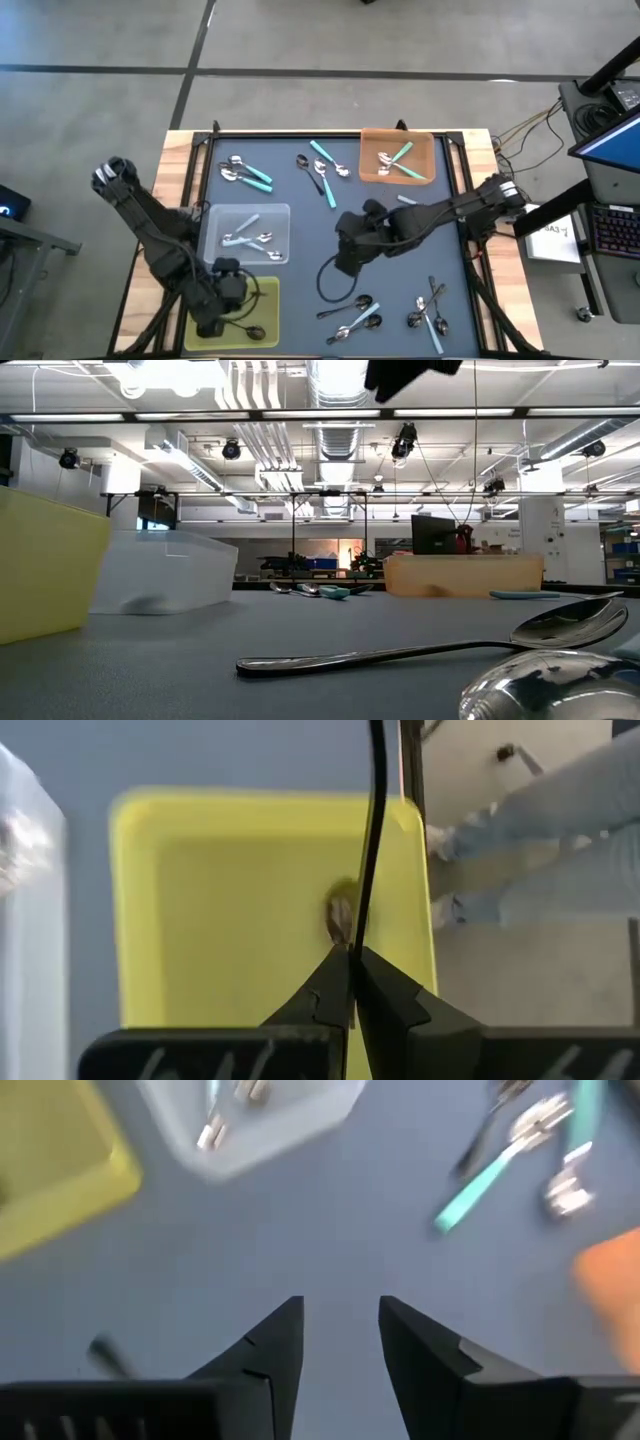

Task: Sort silverware by color (type)
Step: Put the black spoon into the yellow bin

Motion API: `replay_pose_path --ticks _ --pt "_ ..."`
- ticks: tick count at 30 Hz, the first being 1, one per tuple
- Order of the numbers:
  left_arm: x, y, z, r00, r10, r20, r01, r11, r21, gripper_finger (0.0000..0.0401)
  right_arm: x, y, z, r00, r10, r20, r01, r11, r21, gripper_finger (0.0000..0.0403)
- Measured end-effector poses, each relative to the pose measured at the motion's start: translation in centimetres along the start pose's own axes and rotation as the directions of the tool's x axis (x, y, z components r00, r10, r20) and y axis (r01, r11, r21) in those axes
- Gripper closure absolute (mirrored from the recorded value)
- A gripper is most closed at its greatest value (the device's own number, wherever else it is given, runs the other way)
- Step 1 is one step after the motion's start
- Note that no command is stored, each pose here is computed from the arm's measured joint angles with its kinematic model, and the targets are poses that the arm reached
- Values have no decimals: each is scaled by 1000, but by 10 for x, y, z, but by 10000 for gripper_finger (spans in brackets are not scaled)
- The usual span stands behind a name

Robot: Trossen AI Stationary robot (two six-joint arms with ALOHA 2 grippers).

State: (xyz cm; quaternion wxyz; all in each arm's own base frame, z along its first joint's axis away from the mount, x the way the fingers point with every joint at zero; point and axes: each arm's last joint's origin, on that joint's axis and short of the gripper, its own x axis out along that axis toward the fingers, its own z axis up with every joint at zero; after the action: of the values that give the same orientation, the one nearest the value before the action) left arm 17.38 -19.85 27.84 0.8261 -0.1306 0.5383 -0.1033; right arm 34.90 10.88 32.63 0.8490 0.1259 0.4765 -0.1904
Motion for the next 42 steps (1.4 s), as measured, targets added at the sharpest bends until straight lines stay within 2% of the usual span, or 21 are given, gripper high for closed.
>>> replay_pose_path --ticks 5,12,20,25,32,35,38,42 --pt "8 -10 -11 996 -35 -87 32 999 -39 401 27 17 -10 979 101 -179 -103 995 -2 286" --pt "22 -19 -22 969 -78 -234 61 995 -77 401 59 44 -33 928 141 -345 -164 986 -40 285" --pt "33 -22 -25 960 -63 -274 38 995 -96 379 84 70 -51 860 225 -458 -264 964 -22 286" --pt "31 -24 -28 958 -68 -277 47 996 -82 349 93 80 -61 839 235 -491 -325 940 -106 280" --pt "29 -26 -33 970 -36 -239 26 999 -47 313 103 91 -67 842 257 -474 -390 897 -208 289" --pt "28 -28 -36 972 -31 -232 24 999 -34 307 108 95 -69 845 262 -467 -421 864 -277 294" --pt "26 -29 -40 971 -22 -236 17 1000 -23 305 112 99 -72 860 254 -442 -443 801 -402 299" --pt "24 -32 -45 970 -24 -242 22 1000 -12 305 123 106 -79 873 243 -423 -466 668 -580 304"
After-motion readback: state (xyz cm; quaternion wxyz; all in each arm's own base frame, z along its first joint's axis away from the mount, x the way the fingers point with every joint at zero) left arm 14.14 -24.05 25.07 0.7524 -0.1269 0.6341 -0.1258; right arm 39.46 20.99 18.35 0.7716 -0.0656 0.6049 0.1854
